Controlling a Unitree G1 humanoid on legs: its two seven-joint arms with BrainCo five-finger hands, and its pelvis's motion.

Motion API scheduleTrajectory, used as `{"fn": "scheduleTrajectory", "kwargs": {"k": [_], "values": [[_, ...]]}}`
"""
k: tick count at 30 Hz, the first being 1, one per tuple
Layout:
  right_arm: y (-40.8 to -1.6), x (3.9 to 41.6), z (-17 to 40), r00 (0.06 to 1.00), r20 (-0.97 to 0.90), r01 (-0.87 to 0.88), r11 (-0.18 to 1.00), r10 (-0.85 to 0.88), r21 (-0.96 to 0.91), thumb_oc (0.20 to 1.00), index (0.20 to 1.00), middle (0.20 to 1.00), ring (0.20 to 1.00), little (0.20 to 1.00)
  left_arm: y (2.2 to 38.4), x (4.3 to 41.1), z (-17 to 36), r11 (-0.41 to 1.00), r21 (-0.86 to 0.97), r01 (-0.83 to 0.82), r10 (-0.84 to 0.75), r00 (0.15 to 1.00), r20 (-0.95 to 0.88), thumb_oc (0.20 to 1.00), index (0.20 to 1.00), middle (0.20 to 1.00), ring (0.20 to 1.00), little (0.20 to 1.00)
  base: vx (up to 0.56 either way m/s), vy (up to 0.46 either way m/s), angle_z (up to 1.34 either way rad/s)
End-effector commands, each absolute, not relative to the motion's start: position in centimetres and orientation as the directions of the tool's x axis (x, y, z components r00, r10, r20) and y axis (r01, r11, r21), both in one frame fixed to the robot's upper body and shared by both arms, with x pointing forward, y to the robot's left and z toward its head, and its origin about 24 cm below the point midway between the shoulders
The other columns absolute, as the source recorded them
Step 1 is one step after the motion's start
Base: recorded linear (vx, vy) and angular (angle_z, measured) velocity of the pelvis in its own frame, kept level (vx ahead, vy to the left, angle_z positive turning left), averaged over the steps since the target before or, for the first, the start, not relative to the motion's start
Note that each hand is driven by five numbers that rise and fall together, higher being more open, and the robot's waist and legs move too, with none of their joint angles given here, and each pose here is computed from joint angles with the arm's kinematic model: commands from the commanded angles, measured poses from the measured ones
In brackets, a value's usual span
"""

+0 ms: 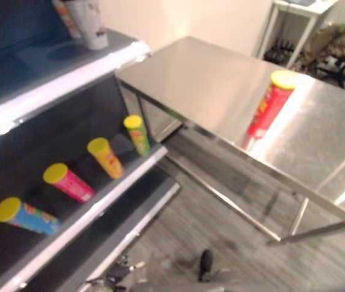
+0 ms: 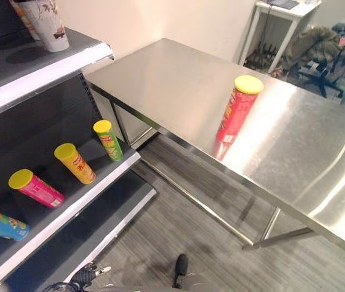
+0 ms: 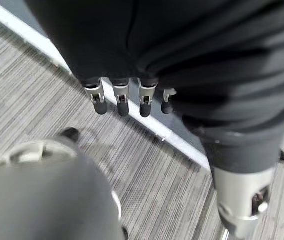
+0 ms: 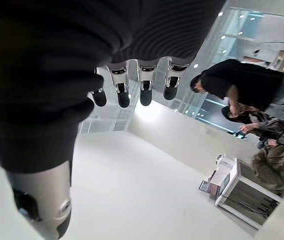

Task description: Put the goods on the table back onto the shelves and tidy them up.

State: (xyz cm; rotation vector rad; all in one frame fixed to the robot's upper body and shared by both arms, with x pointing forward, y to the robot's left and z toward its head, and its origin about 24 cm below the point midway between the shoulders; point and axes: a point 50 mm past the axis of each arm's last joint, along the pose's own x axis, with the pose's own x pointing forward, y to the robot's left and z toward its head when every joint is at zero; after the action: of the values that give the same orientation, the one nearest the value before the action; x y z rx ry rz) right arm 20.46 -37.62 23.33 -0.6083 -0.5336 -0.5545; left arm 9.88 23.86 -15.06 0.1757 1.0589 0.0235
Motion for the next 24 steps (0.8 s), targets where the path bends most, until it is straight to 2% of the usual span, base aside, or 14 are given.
{"fn": "scheduleTrajectory", "kwargs": {"k": [1,8,10,14,19,24], "values": [[-37.3,20.4,25.7,0.649,0.697,0.649,0.700,-0.303,-0.300,1.000,1.000,1.000,1.000,1.000,24.4,11.7,-14.3,0.979,0.185,0.083,0.110,0.551,-0.827,1.000,1.000,1.000,1.000,1.000,0.09,0.107,-0.78],[-36.0,21.7,24.5,0.690,0.668,0.597,0.741,-0.278,-0.307,1.000,1.000,1.000,1.000,1.000,24.7,12.1,-14.0,0.981,0.188,0.050,0.127,0.566,-0.815,1.000,1.000,1.000,1.000,1.000,0.11,0.130,-0.25],[-35.3,22.4,23.9,0.718,0.646,0.566,0.758,-0.259,-0.324,1.000,1.000,1.000,1.000,1.000,25.0,12.9,-13.5,0.978,0.200,0.053,0.130,0.594,-0.794,1.000,1.000,1.000,1.000,1.000,0.04,0.205,-0.39],[-34.7,22.3,24.2,0.716,0.656,0.565,0.750,-0.239,-0.344,1.000,1.000,1.000,1.000,1.000,25.8,13.9,-13.0,0.969,0.240,0.055,0.158,0.610,-0.777,1.000,1.000,1.000,1.000,1.000,0.02,0.129,-0.08],[-35.3,21.6,24.7,0.694,0.673,0.597,0.727,-0.255,-0.340,1.000,1.000,1.000,1.000,1.000,26.1,15.1,-12.4,0.962,0.264,0.068,0.162,0.638,-0.753,1.000,1.000,1.000,1.000,1.000,0.08,-0.068,0.22],[-35.6,21.0,24.4,0.696,0.665,0.626,0.682,-0.270,-0.378,1.000,1.000,1.000,1.000,1.000,26.4,14.3,-12.8,0.959,0.275,0.065,0.180,0.609,-0.772,1.000,1.000,1.000,1.000,1.000,0.16,-0.114,0.58]]}}
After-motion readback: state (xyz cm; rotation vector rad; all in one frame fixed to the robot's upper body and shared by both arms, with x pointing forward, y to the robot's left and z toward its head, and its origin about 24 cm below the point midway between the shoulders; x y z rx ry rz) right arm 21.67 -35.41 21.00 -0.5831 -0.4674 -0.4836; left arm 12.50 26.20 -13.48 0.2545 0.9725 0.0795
